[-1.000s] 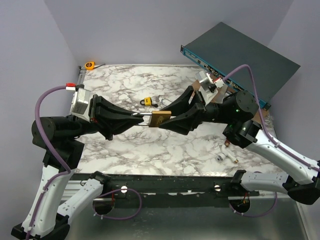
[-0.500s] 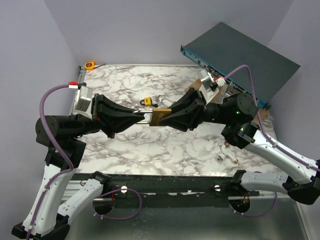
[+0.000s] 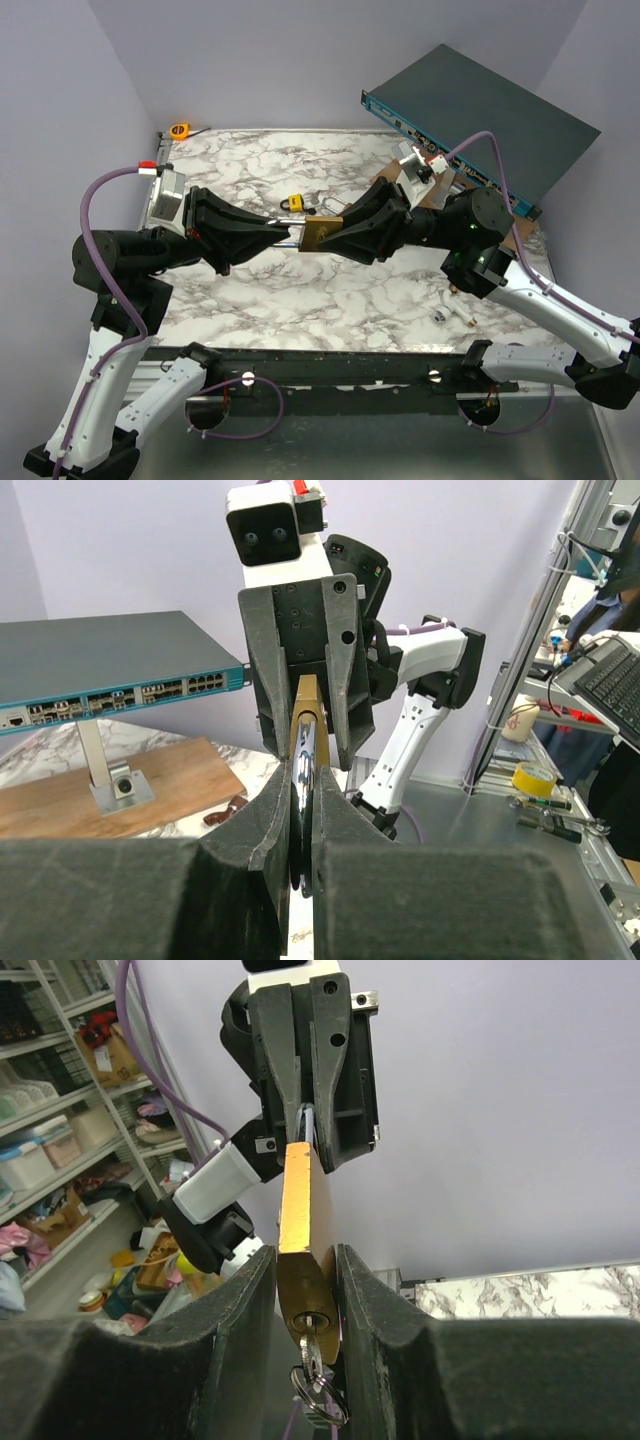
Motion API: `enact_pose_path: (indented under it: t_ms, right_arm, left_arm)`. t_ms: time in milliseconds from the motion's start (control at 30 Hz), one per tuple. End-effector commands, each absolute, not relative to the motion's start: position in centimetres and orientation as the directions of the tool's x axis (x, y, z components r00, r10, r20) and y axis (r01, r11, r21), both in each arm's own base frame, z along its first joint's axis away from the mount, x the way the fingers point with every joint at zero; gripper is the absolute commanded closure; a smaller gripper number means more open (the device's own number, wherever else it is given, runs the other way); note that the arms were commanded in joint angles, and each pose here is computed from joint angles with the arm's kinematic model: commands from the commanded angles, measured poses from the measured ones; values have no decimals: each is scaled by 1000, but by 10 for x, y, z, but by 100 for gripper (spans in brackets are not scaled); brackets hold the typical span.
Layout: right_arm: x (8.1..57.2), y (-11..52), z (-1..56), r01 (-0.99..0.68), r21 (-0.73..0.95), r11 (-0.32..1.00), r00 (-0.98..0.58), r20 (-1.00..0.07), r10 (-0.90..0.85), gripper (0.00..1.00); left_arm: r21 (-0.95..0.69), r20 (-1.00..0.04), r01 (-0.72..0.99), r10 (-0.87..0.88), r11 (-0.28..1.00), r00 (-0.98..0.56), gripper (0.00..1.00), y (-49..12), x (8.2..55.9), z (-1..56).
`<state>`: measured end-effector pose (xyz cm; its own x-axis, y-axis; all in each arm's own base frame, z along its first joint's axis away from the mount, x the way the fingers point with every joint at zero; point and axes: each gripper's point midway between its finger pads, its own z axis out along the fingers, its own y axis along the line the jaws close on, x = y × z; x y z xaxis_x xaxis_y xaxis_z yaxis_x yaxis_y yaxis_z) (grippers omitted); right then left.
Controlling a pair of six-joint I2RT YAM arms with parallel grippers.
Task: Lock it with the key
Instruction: Lock the lock.
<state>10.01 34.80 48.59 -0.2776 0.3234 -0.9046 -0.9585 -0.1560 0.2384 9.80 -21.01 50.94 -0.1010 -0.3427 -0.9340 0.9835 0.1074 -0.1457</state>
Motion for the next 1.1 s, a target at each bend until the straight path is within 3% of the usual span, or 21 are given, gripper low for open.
enact_pose_path:
  t_ms: [0, 333, 433, 567, 667, 833, 1067]
  right_arm:
    - [99, 346, 492, -962, 223, -161, -266, -899, 349, 65]
    - [101, 346, 490, -963, 225, -146, -263, -899, 349, 65]
    - [103, 346, 490, -964, 230, -136, -264, -900, 346, 74]
    - [106, 346, 491, -964, 241, -117, -267, -899, 347, 97]
    - [108, 342, 491, -967, 241, -87, -256, -902, 348, 99]
    - [108, 330, 487, -971, 237, -28, -232, -913, 337, 99]
    - [98, 309, 483, -976, 219, 15, -205, -935, 288, 99]
  left_arm:
    - [-96, -909, 984, -415, 153, -24, 100, -204, 102, 531]
    - [-101, -909, 983, -417, 153, -28, 100, -205, 103, 531]
    - [-104, -909, 983, -415, 151, -33, 100, -205, 104, 530]
    - [-118, -916, 983, -399, 138, -54, 100, -207, 104, 525]
    - [-147, -931, 980, -352, 131, -92, 100, -210, 106, 513]
    - [-200, -954, 969, -256, 145, -158, 72, -213, 109, 482]
    - [-242, -964, 965, -136, 98, -228, 67, -214, 99, 450]
